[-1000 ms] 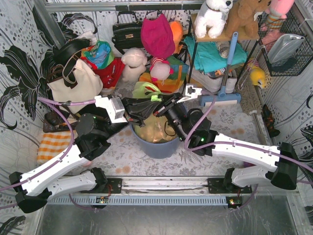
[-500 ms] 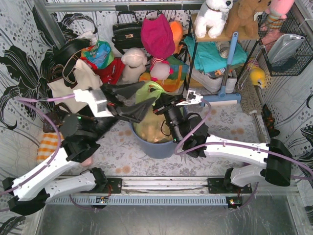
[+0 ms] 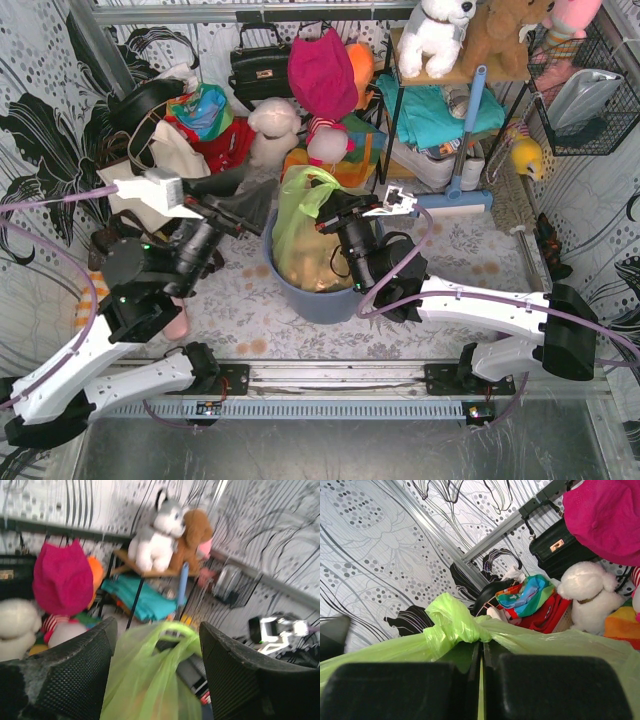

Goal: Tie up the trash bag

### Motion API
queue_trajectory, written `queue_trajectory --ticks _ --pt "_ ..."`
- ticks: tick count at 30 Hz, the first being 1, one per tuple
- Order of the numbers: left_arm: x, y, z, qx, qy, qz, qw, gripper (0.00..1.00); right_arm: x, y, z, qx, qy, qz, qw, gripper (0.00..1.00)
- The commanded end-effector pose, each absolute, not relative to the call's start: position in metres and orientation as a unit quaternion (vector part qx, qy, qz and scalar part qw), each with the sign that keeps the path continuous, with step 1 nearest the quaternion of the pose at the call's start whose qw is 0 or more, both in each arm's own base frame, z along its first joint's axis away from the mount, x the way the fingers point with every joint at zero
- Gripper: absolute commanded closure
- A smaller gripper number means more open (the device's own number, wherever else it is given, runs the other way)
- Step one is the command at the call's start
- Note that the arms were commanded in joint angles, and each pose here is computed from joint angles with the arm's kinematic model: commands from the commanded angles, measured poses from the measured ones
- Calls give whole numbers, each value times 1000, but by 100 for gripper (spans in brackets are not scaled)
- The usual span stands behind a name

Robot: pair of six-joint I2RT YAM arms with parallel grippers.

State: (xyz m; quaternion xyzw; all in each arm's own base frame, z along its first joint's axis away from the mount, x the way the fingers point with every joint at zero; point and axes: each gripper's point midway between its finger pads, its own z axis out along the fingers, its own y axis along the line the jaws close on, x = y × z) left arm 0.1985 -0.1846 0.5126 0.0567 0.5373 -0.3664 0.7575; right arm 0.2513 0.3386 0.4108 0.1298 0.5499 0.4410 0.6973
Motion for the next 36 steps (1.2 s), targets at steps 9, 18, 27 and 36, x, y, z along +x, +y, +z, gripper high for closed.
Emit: queue_trajectory --ticks 9,18,27,36 --pt "245 -200 461 50 599 -383 702 24 245 325 431 145 525 460 701 100" --pt "248 -232 441 132 587 -476 641 23 243 329 429 140 521 471 698 100" --pt "229 -251 427 196 567 -543 587 66 243 331 426 132 518 472 701 100" --pt "187 -252 421 262 547 -571 554 84 241 352 429 88 508 477 712 100"
